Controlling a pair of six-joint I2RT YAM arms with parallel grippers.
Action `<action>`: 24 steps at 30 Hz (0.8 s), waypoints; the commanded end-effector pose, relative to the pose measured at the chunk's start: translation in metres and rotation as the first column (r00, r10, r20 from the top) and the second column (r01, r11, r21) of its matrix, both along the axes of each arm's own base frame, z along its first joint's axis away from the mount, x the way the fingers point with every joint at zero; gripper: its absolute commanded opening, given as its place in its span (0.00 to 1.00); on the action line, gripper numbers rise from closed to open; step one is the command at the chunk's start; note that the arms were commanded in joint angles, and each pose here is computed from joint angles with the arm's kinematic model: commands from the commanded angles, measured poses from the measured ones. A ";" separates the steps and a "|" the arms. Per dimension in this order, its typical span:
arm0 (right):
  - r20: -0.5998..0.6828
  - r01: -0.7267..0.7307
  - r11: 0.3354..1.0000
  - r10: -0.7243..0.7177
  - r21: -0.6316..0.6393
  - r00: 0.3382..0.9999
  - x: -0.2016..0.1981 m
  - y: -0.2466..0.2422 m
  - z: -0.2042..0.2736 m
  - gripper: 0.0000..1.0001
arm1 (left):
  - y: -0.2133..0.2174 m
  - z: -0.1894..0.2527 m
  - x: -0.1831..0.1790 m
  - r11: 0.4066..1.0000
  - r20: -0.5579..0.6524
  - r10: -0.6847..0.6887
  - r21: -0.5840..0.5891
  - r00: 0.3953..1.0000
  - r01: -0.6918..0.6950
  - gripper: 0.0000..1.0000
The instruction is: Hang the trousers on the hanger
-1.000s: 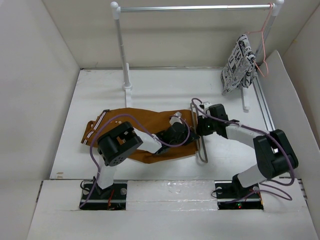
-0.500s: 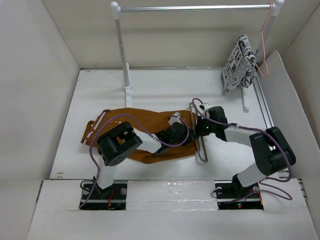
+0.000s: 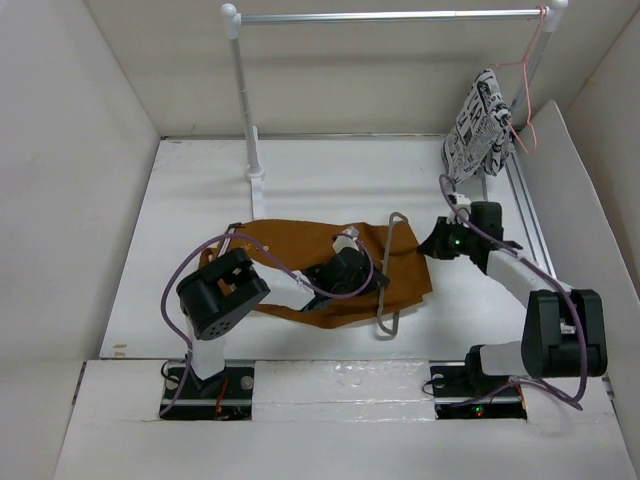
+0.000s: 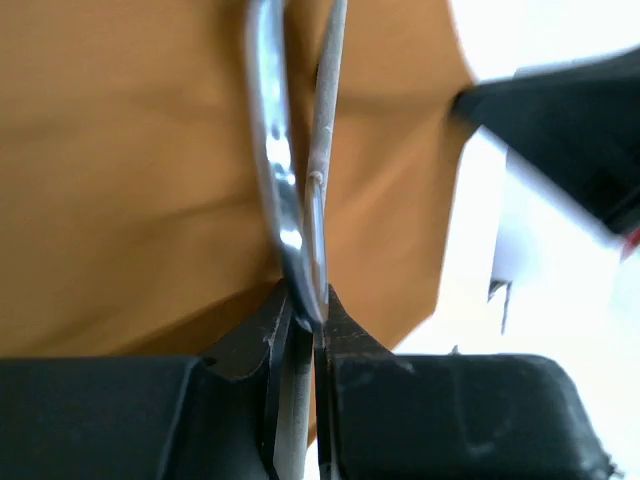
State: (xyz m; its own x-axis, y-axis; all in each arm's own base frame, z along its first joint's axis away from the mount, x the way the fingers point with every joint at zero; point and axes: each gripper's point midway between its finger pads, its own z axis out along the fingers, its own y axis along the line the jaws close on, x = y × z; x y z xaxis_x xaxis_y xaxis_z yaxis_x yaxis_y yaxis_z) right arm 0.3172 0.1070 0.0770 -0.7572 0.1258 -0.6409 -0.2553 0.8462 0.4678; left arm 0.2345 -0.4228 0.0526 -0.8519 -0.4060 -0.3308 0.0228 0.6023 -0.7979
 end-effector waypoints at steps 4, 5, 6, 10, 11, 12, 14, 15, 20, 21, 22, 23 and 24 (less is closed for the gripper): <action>0.103 0.147 0.987 -0.141 -0.059 0.985 0.021 -0.074 0.036 0.00 | 0.039 -0.038 -0.013 0.975 -0.045 0.019 0.220 0.999 -0.008 0.00; 0.107 0.180 0.982 -0.173 -0.061 0.979 0.021 -0.085 0.038 0.00 | 0.043 -0.042 -0.014 0.969 -0.053 0.033 0.245 0.998 -0.019 0.00; 0.097 0.191 0.980 -0.184 -0.065 0.978 0.017 -0.085 0.038 0.00 | 0.046 -0.042 -0.013 0.967 -0.055 0.049 0.252 0.997 -0.033 0.00; 0.095 0.164 0.983 -0.156 -0.082 0.983 -0.004 -0.069 0.035 0.32 | 0.042 -0.025 0.001 0.971 -0.016 0.072 0.228 0.997 -0.066 0.00; 0.077 0.157 0.984 -0.150 -0.087 0.986 -0.007 -0.068 0.032 0.50 | 0.039 -0.022 0.003 0.972 -0.006 0.067 0.227 0.998 -0.063 0.00; 0.039 0.122 0.988 -0.119 -0.090 0.992 -0.015 -0.061 0.023 0.74 | 0.037 -0.019 0.004 0.973 0.001 0.062 0.224 0.998 -0.061 0.00; 0.020 0.078 0.992 -0.076 -0.095 0.997 -0.016 -0.055 0.013 0.80 | 0.030 -0.012 0.009 0.975 0.017 0.054 0.215 0.998 -0.056 0.00; -0.027 0.072 0.993 -0.075 -0.092 0.997 -0.017 -0.055 -0.001 0.82 | 0.027 -0.012 0.006 0.975 0.018 0.043 0.219 0.999 -0.046 0.00; -0.105 0.004 0.999 -0.008 -0.032 0.994 -0.024 -0.045 -0.030 0.83 | 0.026 -0.005 0.009 0.972 0.037 0.040 0.230 0.999 -0.047 0.00; -0.111 0.009 0.999 -0.012 -0.033 0.994 -0.027 -0.045 -0.033 0.83 | 0.028 -0.005 0.009 0.970 0.044 0.037 0.238 0.998 -0.047 0.00; -0.122 0.016 0.999 -0.020 -0.036 0.992 -0.034 -0.045 -0.039 0.83 | 0.030 -0.003 0.011 0.968 0.053 0.043 0.244 0.998 -0.055 0.00; -0.117 0.021 0.999 -0.025 -0.037 0.993 -0.036 -0.045 -0.041 0.82 | 0.034 -0.005 0.009 0.966 0.053 0.043 0.253 0.998 -0.055 0.00; -0.079 0.015 1.000 -0.018 -0.027 0.997 -0.031 -0.043 -0.038 0.72 | 0.037 -0.002 0.013 0.967 0.060 0.051 0.248 0.997 -0.065 0.00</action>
